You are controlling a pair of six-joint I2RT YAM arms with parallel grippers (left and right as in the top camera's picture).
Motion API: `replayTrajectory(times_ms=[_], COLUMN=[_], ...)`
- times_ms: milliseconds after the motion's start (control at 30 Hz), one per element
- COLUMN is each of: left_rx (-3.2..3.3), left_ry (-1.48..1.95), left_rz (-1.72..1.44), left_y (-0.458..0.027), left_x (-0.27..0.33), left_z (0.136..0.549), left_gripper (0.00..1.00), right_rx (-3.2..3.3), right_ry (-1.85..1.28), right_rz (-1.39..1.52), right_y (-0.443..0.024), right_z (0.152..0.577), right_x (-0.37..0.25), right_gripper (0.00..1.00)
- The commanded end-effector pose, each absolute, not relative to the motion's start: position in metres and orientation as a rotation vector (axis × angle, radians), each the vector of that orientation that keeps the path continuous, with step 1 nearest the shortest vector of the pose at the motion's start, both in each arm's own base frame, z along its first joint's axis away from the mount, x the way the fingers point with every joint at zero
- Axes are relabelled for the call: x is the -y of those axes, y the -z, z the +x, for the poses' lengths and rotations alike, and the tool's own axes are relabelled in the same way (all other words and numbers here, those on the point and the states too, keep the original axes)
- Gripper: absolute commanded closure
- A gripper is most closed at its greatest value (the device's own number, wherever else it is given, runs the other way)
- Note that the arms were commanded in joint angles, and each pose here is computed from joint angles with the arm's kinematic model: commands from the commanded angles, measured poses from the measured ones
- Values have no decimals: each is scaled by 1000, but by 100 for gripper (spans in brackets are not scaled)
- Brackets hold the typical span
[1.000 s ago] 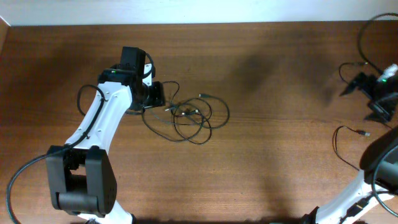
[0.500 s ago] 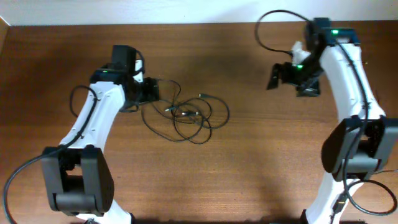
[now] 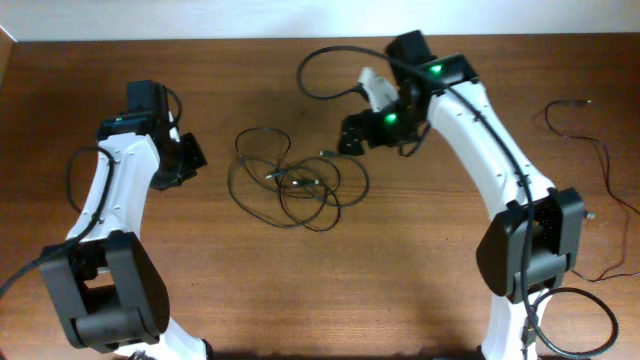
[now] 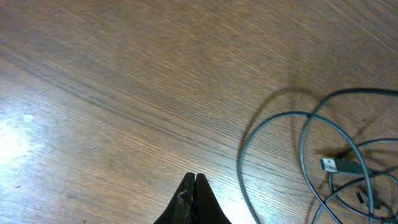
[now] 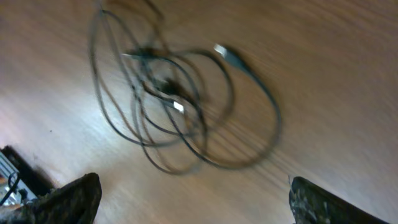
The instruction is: Untangle cables
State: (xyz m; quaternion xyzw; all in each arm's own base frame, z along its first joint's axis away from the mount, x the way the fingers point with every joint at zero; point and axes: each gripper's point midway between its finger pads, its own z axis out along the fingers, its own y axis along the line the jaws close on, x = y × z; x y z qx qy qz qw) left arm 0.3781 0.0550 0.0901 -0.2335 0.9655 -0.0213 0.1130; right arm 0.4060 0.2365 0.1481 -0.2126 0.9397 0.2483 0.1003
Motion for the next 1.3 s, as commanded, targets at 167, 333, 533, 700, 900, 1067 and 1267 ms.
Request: replayTrajectory(times_ms=[167,333,533,700,900,1067,1267], left_rx=[-2884,-2887,-2868,-2868,-2858,-2851,-2852], left_ry=[40,52,97,98,99,128,202], left_rz=[-747,-752,-743,-743,-740,-735,-709], left_y=[-63,-57,-58,-58,-59,-60,-56], left_x=[-56,-54,-50,-50,-50,-47,-35], left_z=[356,354,360,360,363,365,371], left_gripper=[93,92,82,80,82,84,85], right_rx=[-2510,-2422,-2418,-2442,-2434,-2484,-2414], right_ry=[-729,-516,-522,-574,-597,-681,-829], right_rz=[-677,-702,-707,-731,-677,-576,-622], right_y=[-155,-135,-86,-42,-38,-87,-170], right_z=[430,457,475,477,484,472,443], right_x=[-338,-347,-361,-372,-376,-363,-362], right_gripper=[4,6,6,14,96,96,96])
